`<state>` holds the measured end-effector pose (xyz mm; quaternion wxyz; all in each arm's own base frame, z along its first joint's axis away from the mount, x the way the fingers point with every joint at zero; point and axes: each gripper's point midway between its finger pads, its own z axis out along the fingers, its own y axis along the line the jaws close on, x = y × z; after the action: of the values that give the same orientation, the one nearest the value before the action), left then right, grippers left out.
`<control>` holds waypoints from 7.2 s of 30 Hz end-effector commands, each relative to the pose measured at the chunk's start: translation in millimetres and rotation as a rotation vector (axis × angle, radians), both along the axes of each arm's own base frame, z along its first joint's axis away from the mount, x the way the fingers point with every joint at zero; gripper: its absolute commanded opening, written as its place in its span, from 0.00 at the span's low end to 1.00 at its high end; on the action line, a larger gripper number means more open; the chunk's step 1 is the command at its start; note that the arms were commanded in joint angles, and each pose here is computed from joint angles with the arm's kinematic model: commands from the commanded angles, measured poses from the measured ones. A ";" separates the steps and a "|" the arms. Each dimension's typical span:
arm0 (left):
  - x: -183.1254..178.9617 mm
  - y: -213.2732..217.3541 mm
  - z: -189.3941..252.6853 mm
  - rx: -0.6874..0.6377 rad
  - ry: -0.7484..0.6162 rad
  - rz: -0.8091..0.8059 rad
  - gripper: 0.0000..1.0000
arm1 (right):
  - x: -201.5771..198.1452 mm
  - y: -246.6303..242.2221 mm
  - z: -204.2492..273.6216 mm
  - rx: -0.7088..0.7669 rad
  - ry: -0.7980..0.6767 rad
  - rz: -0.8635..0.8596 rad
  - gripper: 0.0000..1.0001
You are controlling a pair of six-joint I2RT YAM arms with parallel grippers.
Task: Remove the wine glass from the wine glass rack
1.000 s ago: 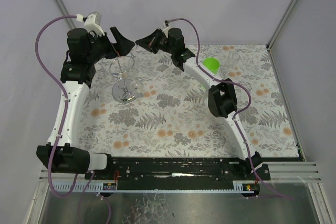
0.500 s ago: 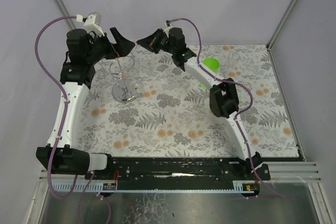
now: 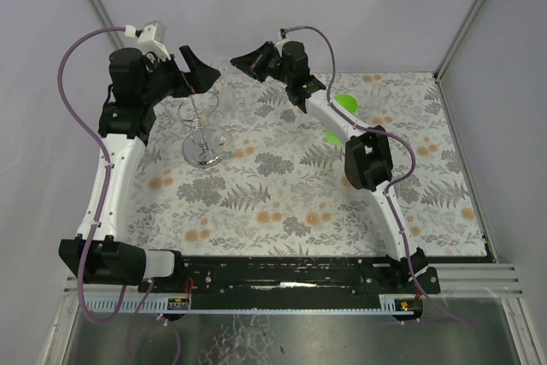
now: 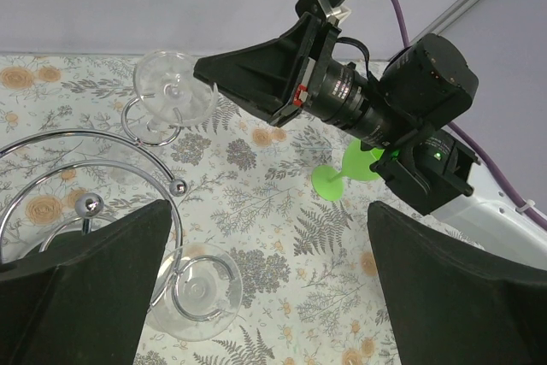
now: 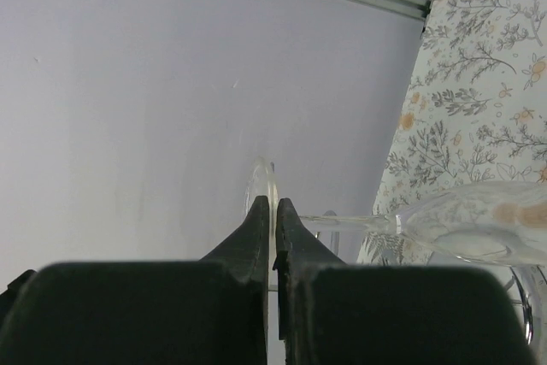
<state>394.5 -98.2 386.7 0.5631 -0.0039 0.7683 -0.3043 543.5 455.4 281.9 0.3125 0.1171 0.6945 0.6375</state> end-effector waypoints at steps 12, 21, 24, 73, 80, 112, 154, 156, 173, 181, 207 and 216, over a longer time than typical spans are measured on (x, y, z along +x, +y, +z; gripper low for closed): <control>-2.0 -0.8 13.8 -0.010 -0.061 -0.016 0.96 | 3.8 -44.3 103.6 0.117 -0.188 -0.095 0.00; 3.4 -4.7 15.8 -0.048 -0.040 -0.030 0.96 | -6.4 -81.8 119.0 0.078 -0.210 -0.122 0.00; 6.7 -10.3 13.1 -0.085 -0.007 -0.052 0.96 | -16.2 -92.0 122.7 0.067 -0.214 -0.111 0.00; -7.2 -128.2 -20.3 -0.568 0.381 -0.463 0.76 | -158.5 -135.6 120.8 -0.047 -0.249 0.023 0.00; -6.2 -130.8 -15.8 -0.581 0.370 -0.484 0.49 | -165.3 -126.9 121.6 -0.032 -0.258 0.062 0.00; -69.5 -166.5 19.6 -0.278 0.154 -0.764 0.00 | -156.2 -231.1 112.4 -0.255 -0.201 -0.163 0.90; -178.7 -231.7 -124.2 1.378 -0.894 -1.000 0.00 | -206.9 -248.8 46.1 -0.553 0.092 0.195 0.99; -180.5 -233.3 -125.9 1.382 -0.899 -1.009 0.00 | -206.2 -242.0 46.1 -0.551 0.087 0.210 0.99; -190.3 -237.3 -125.9 1.403 -0.941 -1.031 0.00 | -203.0 -195.1 29.9 -0.573 0.094 0.307 0.91; -190.0 -234.0 -127.5 1.412 -0.932 -1.021 0.00 | -204.6 -197.0 28.1 -0.580 0.117 0.298 0.30; -137.2 -192.5 -94.3 0.961 -0.492 -0.698 0.86 | -165.2 -346.0 21.0 -1.080 0.111 -0.199 0.24; -123.7 -193.1 -89.5 0.921 -0.456 -0.688 0.86 | -150.8 -406.6 -11.1 -1.258 0.114 -0.525 0.23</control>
<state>265.2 -284.5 275.1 0.5062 0.5753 0.6383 -0.0735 373.9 83.3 262.8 0.3453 0.0733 0.9319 0.0836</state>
